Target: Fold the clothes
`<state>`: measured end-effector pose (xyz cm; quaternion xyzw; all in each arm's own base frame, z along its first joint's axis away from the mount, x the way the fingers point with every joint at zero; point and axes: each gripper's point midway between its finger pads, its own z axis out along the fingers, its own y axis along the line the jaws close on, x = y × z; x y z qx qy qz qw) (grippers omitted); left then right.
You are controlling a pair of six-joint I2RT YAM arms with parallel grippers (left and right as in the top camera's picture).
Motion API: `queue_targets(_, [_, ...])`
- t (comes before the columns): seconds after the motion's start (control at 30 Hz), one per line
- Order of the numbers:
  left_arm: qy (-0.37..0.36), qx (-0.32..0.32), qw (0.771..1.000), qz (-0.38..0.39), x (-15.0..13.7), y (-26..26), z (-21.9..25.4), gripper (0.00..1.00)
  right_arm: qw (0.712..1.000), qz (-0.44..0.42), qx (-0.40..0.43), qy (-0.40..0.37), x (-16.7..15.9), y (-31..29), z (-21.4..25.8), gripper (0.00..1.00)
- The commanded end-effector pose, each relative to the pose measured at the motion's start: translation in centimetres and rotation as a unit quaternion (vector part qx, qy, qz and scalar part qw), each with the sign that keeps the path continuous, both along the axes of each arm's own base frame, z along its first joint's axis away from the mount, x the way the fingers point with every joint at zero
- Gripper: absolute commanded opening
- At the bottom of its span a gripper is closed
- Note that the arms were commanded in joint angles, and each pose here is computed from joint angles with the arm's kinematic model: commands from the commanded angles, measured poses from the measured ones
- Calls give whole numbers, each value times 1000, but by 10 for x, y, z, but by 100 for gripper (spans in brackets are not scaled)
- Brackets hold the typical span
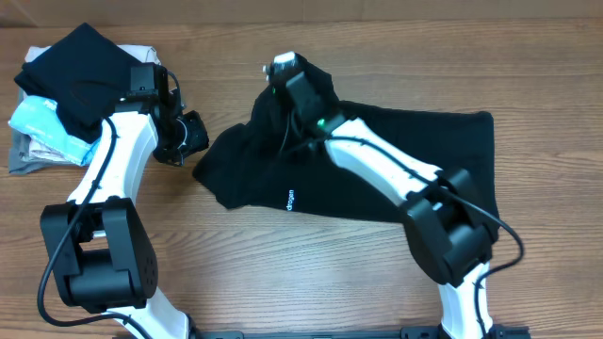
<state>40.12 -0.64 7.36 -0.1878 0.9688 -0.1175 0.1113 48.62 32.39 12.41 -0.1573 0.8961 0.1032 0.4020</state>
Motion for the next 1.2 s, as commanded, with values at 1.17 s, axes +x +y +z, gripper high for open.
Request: queue_targets(1.17, [-16,3,1000,1,6,-1,11,35,965,9,-53,258,-111,-34,-106,4])
